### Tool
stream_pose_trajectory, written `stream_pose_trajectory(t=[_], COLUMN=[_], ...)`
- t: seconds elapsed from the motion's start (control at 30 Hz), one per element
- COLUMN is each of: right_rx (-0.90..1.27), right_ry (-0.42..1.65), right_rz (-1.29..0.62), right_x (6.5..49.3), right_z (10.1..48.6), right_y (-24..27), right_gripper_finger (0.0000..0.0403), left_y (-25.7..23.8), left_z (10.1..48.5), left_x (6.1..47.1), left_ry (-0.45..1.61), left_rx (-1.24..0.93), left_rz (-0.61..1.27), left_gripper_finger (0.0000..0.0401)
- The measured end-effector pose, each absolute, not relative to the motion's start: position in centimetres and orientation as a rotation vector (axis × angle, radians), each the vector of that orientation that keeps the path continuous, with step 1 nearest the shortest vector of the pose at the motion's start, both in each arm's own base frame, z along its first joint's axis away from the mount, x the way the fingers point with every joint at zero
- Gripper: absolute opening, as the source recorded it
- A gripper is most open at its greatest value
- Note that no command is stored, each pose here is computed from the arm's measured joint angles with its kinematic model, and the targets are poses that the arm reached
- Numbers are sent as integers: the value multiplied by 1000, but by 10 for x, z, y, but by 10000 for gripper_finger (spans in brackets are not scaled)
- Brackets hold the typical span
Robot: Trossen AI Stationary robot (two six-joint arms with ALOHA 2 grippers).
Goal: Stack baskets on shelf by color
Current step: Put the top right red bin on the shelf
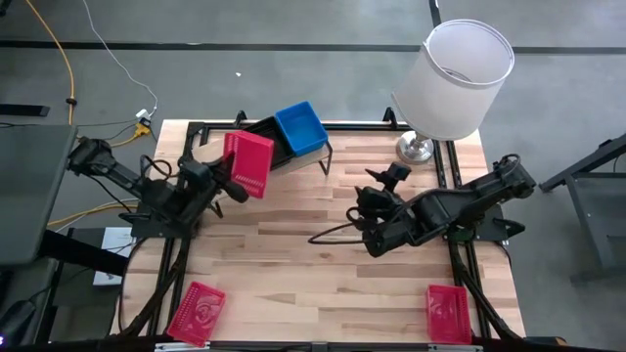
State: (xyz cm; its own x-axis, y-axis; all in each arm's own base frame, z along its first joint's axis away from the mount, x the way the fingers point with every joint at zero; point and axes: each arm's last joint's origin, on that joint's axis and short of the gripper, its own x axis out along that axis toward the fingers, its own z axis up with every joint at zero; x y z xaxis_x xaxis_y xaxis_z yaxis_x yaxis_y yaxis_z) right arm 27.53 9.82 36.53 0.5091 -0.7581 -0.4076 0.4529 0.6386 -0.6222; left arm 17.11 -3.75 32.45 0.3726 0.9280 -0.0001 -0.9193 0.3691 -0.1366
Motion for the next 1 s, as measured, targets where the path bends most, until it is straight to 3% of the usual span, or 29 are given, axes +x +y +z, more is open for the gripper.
stream_pose_trajectory(t=[0.33,0.53,1.0], right_rx=[-509,-510,-483], right_ry=[751,720,748], right_rz=[-881,-920,-987], right_x=[257,251,228], right_z=[363,354,307], right_y=[89,86,75], right_gripper_finger=[231,231,231], left_y=[-26,-27,-1], left_z=[327,340,325], left_x=[165,140,71], left_ry=[-113,-153,-303], left_rx=[-158,-230,-476], left_rz=[1237,1167,1109], left_gripper_finger=[0,0,0])
